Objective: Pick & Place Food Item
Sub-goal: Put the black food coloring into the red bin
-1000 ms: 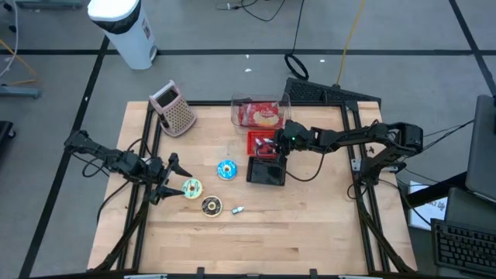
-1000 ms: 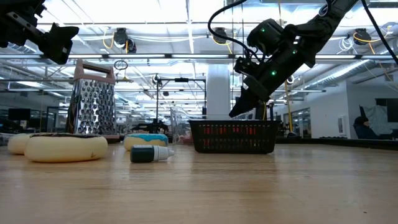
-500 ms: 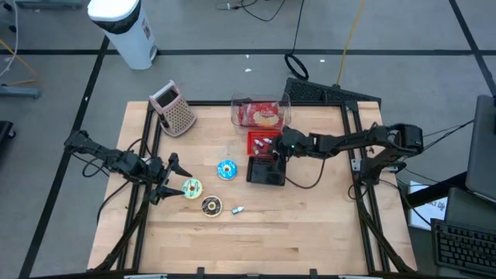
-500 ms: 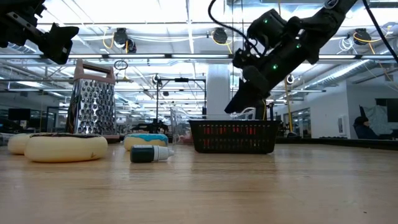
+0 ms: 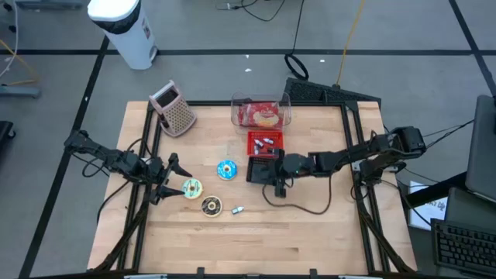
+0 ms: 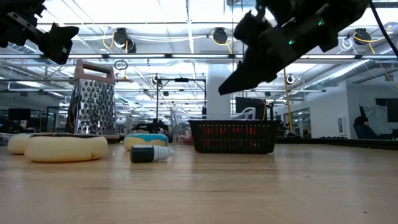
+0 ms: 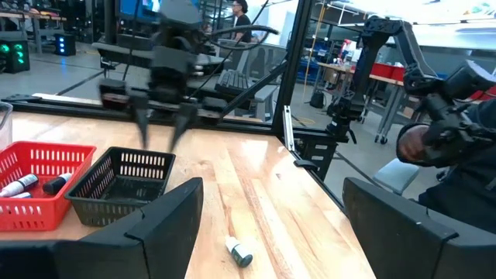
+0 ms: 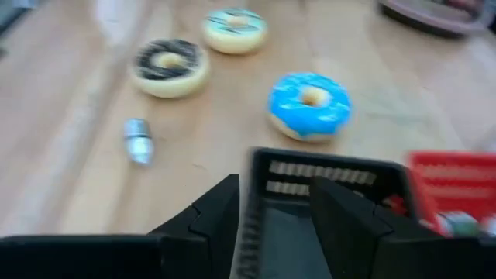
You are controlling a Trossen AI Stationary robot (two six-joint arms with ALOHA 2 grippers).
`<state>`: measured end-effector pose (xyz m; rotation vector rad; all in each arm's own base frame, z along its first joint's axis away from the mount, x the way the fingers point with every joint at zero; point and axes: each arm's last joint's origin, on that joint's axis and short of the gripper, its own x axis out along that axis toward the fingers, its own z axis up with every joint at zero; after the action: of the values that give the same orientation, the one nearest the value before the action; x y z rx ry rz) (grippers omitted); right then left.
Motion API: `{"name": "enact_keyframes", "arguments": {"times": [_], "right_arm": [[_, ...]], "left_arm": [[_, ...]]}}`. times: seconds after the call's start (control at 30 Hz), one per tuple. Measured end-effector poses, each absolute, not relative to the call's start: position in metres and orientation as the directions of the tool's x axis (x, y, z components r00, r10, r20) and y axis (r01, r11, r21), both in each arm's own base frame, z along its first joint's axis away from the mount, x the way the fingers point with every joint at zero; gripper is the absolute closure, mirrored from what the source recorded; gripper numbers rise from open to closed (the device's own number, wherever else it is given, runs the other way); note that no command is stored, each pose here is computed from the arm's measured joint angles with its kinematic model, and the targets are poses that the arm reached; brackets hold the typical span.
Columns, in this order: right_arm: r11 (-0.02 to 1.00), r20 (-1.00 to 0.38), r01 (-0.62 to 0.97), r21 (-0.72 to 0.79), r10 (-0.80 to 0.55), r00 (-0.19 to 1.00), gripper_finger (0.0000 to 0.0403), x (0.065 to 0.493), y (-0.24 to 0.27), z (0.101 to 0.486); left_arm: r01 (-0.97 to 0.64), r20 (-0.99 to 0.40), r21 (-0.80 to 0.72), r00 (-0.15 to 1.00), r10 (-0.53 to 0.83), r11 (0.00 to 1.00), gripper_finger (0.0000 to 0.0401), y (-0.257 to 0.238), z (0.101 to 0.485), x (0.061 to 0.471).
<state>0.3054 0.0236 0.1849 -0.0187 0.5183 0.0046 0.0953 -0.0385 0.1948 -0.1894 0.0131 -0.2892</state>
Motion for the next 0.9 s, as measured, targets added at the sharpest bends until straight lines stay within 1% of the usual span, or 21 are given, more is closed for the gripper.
{"name": "enact_keyframes", "arguments": {"times": [0.3,0.6,0.67,0.9], "right_arm": [[0.989,-0.421,-0.138,0.052,0.147,0.895,0.026,0.302,0.073,0.191],[0.97,-0.4,-0.237,0.054,0.238,0.885,0.0261,0.297,0.106,0.187],[0.966,-0.368,-0.254,0.057,0.257,0.894,0.0261,0.3,0.113,0.183],[0.958,-0.158,-0.283,0.051,0.288,0.945,0.026,0.322,0.126,0.163]], "left_arm": [[0.283,0.014,-0.187,0.958,-0.285,0.941,0.0091,-0.039,0.195,0.095],[0.282,0.014,-0.187,0.958,-0.285,0.941,0.0091,-0.039,0.195,0.095],[0.282,0.014,-0.187,0.959,-0.285,0.941,0.0091,-0.039,0.195,0.095],[0.282,0.014,-0.187,0.959,-0.285,0.941,0.0091,-0.039,0.195,0.095]]}}
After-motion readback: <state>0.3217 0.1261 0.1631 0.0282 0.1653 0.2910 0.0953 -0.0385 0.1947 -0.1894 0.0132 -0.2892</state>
